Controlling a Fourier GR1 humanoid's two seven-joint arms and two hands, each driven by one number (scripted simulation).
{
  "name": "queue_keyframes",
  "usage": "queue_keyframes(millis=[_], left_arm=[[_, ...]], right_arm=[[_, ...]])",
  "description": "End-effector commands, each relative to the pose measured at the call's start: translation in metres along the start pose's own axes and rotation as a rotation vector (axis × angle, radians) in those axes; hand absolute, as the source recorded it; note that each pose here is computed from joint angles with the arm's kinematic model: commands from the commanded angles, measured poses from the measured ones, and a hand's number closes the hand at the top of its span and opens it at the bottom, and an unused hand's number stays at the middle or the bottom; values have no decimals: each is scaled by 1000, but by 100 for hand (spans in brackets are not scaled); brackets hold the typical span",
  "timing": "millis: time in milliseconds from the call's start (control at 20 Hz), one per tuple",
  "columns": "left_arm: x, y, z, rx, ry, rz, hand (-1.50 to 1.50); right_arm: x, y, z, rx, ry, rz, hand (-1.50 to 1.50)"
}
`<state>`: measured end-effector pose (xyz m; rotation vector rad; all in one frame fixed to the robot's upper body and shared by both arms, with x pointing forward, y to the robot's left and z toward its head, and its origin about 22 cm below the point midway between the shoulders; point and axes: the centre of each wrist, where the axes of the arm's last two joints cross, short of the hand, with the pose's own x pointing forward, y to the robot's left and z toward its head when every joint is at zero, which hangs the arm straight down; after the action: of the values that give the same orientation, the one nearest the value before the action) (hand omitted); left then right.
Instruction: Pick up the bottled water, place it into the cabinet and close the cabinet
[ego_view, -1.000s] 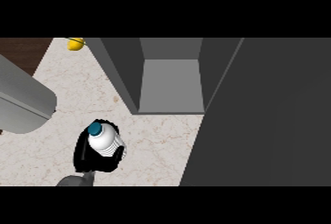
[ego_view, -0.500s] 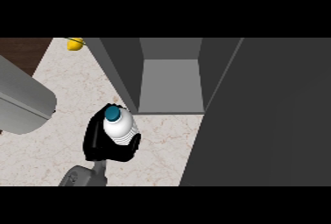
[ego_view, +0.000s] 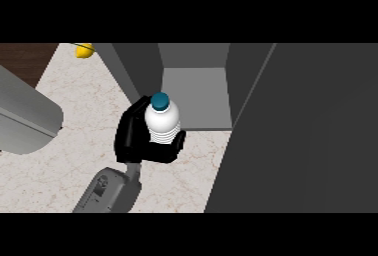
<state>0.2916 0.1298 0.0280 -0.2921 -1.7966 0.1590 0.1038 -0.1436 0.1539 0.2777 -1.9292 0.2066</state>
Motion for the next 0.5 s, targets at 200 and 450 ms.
queue_keyframes(millis=[200,450], left_arm=[[11,-29,-54,45,-44,-62,150],[15,-37,-72,58,-26,-105,150]], right_arm=[[25,1,19,19,-31,-2,-150],[34,-9,22,-8,-38,9,-150]])
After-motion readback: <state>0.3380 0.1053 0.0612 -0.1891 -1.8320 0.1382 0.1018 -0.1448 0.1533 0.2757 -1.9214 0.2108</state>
